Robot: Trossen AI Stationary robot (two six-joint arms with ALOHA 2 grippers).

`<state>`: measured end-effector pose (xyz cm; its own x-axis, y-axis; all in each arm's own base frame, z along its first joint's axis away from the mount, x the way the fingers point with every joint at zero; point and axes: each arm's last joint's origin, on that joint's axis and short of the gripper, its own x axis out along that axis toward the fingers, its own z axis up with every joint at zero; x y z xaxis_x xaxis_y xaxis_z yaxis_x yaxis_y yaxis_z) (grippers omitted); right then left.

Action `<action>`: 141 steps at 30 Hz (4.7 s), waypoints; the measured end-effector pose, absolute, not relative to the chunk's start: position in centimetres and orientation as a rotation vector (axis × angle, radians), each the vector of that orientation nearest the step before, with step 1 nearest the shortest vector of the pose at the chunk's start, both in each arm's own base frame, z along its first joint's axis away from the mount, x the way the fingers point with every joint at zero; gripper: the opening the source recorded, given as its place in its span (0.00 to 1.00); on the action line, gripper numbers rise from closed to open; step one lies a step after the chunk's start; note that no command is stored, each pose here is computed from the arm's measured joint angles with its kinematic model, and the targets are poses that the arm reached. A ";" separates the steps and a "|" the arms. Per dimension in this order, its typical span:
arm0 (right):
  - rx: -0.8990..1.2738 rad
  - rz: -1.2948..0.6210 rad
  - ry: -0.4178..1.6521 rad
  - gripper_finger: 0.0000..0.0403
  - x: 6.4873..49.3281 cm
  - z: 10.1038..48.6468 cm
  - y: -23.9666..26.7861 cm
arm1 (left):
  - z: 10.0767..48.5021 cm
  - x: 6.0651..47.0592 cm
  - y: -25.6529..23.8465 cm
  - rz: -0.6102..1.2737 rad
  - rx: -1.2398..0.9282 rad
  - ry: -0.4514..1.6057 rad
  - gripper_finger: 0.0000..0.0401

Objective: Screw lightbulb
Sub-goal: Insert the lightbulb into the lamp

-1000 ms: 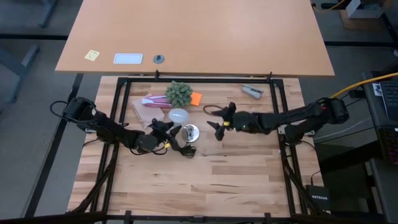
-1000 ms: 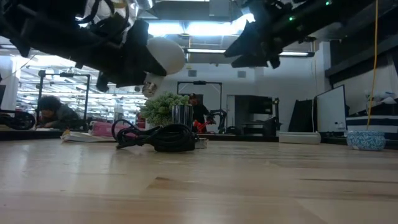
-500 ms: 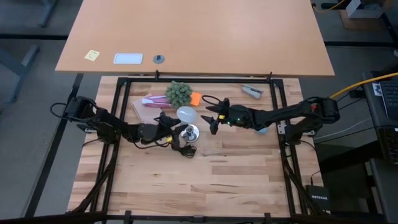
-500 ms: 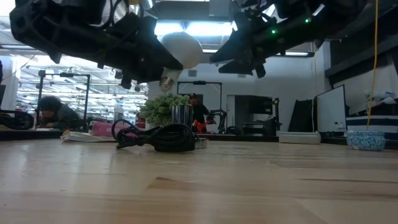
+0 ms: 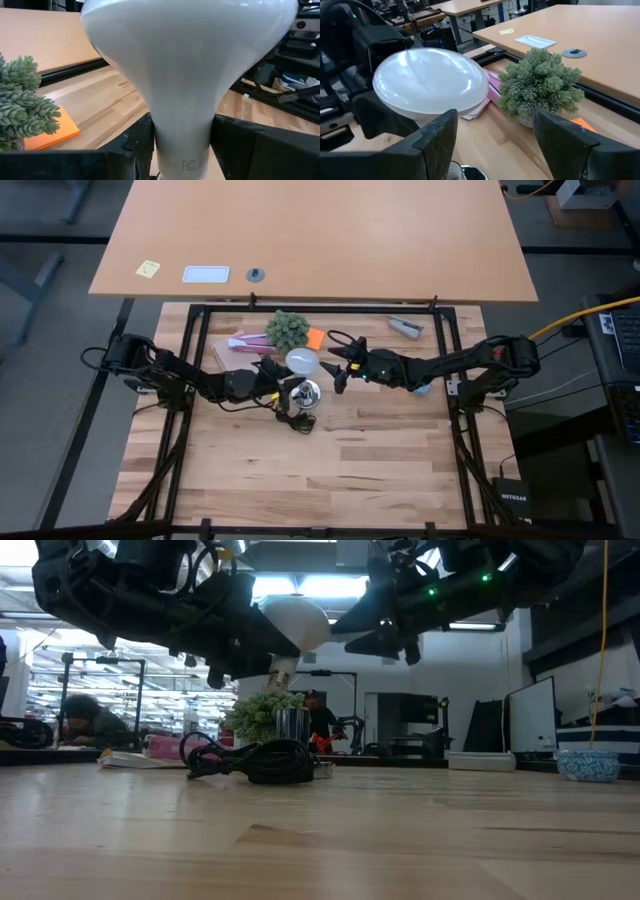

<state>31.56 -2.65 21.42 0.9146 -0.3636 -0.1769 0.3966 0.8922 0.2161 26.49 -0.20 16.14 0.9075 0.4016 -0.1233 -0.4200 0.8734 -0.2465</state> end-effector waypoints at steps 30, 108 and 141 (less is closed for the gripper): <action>0.031 -0.485 0.198 0.64 30.6 22.3 -2.8 | 15.7 26.4 -1.8 0.379 -0.276 0.118 0.37; 0.111 -0.191 0.412 0.64 30.7 19.0 -1.9 | 12.4 28.5 0.8 0.294 -0.148 0.015 0.37; 0.345 -0.148 0.638 0.64 30.0 16.5 -1.5 | 12.8 28.4 0.8 0.295 -0.145 -0.006 0.37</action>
<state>30.05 -1.53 16.48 0.7949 -0.0294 -0.6060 0.2396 0.9328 0.2691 28.43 0.81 12.79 0.9568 0.2903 -0.0151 -0.2894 0.9464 -0.1435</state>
